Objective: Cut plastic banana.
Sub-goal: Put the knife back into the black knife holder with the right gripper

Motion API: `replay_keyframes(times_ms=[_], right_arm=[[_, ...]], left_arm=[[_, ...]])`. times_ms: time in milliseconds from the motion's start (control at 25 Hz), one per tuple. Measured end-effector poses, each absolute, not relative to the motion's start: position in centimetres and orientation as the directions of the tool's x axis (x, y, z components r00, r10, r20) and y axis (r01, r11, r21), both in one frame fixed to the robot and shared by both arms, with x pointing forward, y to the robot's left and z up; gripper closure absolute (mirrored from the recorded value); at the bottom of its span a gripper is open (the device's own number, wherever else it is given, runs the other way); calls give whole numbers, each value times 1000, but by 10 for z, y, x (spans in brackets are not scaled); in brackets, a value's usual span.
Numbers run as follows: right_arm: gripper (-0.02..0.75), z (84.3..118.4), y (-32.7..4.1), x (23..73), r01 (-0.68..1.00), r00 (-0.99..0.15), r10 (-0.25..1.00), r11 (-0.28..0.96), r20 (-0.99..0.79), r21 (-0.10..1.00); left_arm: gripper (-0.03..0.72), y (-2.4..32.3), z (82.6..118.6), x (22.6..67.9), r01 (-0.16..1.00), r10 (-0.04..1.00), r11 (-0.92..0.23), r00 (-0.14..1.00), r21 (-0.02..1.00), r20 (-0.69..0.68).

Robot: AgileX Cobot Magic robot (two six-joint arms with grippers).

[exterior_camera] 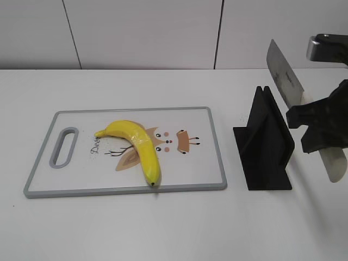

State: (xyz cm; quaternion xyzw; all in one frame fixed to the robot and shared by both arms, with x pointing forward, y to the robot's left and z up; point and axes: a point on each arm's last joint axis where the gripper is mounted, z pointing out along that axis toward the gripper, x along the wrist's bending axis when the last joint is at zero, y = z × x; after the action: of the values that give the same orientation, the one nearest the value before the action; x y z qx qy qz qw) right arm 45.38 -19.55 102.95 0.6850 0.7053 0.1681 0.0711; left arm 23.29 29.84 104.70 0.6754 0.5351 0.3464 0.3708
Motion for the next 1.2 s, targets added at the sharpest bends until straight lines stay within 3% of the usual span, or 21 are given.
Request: replay_keyframes(times_ms=[400, 800, 1200], right_arm=[[570, 1027, -192, 459, 932, -67, 986, 7, 151, 364], [570, 997, -185, 473, 962, -59, 992, 27, 109, 270], [551, 992, -183, 474, 968, -49, 992, 18, 119, 249]], left_arm=[[150, 298, 1047, 233, 466, 980, -152, 187, 872, 71], [155, 298, 1047, 233, 466, 980, -152, 187, 872, 71], [163, 298, 1047, 233, 466, 980, -152, 187, 872, 71]])
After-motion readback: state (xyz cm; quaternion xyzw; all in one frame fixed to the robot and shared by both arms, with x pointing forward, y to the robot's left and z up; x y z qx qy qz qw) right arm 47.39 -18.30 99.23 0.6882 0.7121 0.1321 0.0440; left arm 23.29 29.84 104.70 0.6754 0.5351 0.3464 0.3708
